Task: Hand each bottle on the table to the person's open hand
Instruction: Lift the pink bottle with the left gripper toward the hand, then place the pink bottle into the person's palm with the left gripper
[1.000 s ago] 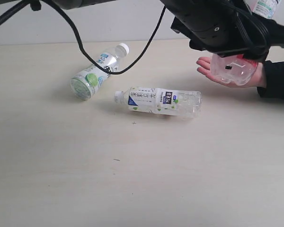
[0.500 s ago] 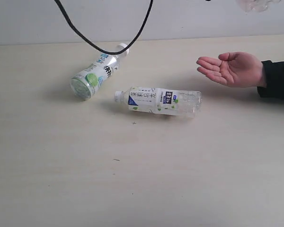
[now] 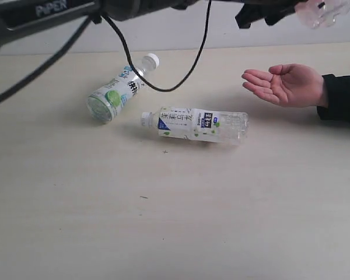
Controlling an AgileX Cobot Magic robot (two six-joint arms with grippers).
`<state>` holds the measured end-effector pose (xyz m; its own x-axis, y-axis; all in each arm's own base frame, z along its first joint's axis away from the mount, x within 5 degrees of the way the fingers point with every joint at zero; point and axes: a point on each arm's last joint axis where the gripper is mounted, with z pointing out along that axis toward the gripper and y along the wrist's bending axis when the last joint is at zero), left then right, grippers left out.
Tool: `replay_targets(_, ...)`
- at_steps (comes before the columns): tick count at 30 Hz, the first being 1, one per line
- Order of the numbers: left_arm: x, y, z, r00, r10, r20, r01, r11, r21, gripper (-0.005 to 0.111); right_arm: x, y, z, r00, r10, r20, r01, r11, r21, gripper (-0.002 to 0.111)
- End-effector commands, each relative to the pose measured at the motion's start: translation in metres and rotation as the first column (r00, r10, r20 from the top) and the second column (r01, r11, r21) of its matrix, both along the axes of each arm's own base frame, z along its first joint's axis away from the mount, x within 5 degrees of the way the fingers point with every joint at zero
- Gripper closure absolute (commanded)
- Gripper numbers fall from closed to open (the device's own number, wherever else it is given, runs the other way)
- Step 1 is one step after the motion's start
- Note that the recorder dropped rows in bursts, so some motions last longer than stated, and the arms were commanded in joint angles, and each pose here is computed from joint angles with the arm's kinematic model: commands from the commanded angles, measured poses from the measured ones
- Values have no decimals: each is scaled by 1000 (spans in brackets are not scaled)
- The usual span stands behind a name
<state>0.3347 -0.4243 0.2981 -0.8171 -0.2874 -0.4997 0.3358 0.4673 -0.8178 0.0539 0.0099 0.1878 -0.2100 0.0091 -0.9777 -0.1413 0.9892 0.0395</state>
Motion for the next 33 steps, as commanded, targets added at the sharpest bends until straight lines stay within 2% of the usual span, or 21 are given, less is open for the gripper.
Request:
replay_targets(1, 15, -8, -35, 999, 24, -42, -23, 1000, 16, 107, 0, 0, -1, 1000, -8, 9, 8, 1000, 1, 108)
replay_targets(8, 25, -18, -91, 991, 39, -132, -31, 998, 60, 107, 0, 0, -1, 1000, -8, 9, 8, 1000, 1, 108)
replay_targets(14, 27, -23, -121, 988, 29, -153, -14, 995, 96, 107, 0, 0, -1, 1000, -8, 9, 8, 1000, 1, 108)
replay_targets(19, 27, -24, -133, 980, 39, -195, -22, 996, 88, 107, 0, 0, -1, 1000, -8, 9, 8, 1000, 1, 108)
replay_targets(28, 26, -24, -134, 978, 23, -208, -4, 996, 93, 107, 0, 0, -1, 1000, -8, 9, 8, 1000, 1, 108)
replay_targets(33, 22, -26, -134, 968, -2, -251, 24, 996, 84, 107, 0, 0, -1, 1000, -8, 9, 8, 1000, 1, 108)
